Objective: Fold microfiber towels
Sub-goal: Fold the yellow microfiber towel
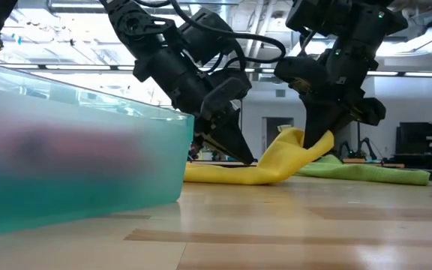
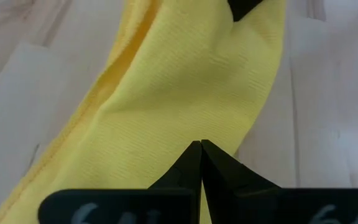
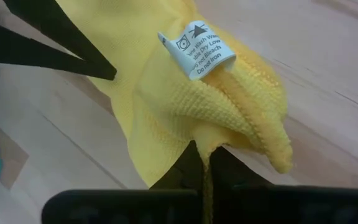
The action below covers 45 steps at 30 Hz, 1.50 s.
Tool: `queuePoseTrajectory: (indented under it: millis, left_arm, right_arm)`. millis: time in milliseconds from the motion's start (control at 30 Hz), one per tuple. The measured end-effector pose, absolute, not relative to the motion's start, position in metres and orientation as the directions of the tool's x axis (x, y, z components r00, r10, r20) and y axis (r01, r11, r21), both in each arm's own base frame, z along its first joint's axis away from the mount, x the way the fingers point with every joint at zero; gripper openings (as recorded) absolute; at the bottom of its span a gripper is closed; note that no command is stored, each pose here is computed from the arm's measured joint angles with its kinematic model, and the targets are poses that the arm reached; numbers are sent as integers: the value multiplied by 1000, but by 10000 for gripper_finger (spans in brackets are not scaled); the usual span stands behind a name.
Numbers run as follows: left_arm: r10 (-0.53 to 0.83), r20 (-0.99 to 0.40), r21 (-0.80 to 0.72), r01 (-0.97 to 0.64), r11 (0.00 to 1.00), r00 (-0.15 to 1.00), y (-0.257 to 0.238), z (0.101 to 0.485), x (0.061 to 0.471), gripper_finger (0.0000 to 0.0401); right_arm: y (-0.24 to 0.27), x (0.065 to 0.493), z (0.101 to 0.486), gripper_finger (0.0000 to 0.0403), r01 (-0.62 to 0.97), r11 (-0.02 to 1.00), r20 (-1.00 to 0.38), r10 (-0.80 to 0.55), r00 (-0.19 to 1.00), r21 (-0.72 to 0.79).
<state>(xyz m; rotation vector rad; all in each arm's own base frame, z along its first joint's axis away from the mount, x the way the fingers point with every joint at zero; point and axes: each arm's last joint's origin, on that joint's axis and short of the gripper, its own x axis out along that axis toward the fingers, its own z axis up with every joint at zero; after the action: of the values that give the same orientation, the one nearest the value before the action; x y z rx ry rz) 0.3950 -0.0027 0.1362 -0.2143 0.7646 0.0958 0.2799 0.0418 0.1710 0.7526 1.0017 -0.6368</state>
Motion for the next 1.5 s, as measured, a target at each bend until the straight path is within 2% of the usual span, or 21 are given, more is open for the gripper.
queuePoseTrajectory:
  millis: [433,700,900,1033,1167,1500]
  left_arm:
    - [-46,-711,-187,-126,974,702,-4,114,400,0]
    - [-13,-715,-154,-139,978,699,-6,112,400,0]
    - [-6,-697,-192,-178,965,717,6,141,393,0]
    - [111,-692,-75,-224,972,713,16,161,386,0]
    - [82,-666,-69,-171,983,741,22,157,391,0]
    - [23,-695,-96,-125,987,719,25,132,396,0]
  right_arm:
    - [42,280,171,27,767,583,-907,-118,405,267]
    - [42,280,171,22,767,584,-907,-117,405,267]
    - [42,280,171,25,767,584,-907,-117,406,267]
    - [42,280,171,23,763,590,-906,-117,406,266]
    - [40,280,171,22,758,598,-907,-117,404,261]
    - [36,281,171,25,762,594,-909,-120,399,256]
